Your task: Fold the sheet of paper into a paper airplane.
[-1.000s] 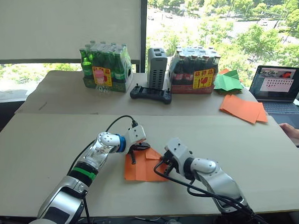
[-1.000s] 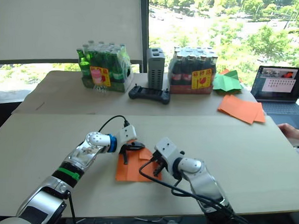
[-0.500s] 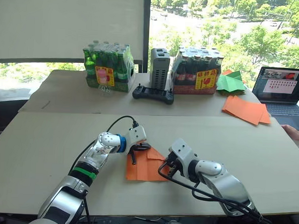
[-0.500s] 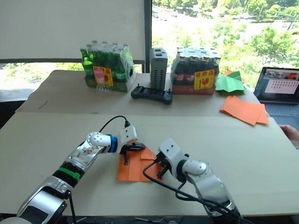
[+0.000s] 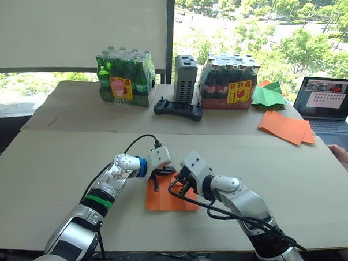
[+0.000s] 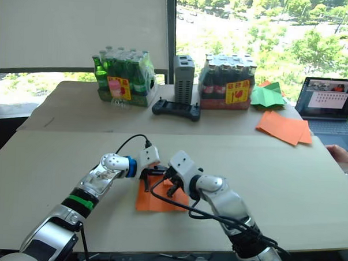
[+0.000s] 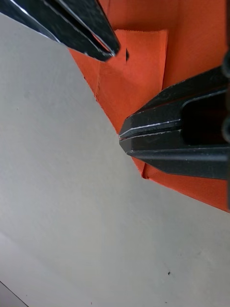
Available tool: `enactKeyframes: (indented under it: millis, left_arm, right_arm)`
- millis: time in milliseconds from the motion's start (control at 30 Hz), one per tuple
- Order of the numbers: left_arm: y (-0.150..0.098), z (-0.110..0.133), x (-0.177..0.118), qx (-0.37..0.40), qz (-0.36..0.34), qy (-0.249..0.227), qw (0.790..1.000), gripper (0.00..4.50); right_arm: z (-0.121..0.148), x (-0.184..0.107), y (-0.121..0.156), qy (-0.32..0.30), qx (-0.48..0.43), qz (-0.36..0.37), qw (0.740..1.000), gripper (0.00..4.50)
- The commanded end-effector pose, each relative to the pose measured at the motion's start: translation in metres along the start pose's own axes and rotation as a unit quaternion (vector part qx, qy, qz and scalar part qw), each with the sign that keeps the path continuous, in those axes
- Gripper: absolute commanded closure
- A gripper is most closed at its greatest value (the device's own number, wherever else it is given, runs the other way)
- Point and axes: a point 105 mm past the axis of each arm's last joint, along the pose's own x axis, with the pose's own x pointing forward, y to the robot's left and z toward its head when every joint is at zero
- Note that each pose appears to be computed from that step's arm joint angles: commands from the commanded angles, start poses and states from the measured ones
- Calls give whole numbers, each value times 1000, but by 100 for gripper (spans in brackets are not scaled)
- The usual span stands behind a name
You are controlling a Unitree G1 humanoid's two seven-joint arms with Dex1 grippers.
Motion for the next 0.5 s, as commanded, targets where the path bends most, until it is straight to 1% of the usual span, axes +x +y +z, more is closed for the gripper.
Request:
enactKeyframes:
  millis: [33,167,267,367,500]
  left_arm:
    - [3,-4,-4,3,12,12,1000,450]
    - [11,4,-16,-11,39,-7,999,450]
    - [22,15,-34,-62,76,-42,994,450]
    - [30,17,-60,-127,118,-68,983,450]
    - [30,11,-89,-222,158,-99,957,450]
  right_arm:
    - [2,6,-6,-11,-32,-9,999,447]
    - [-13,11,-1,8,-33,6,999,447]
    - [-17,11,1,12,-33,11,999,447]
    - [-17,12,4,13,-34,15,999,447]
    - [-14,13,8,9,-34,17,999,447]
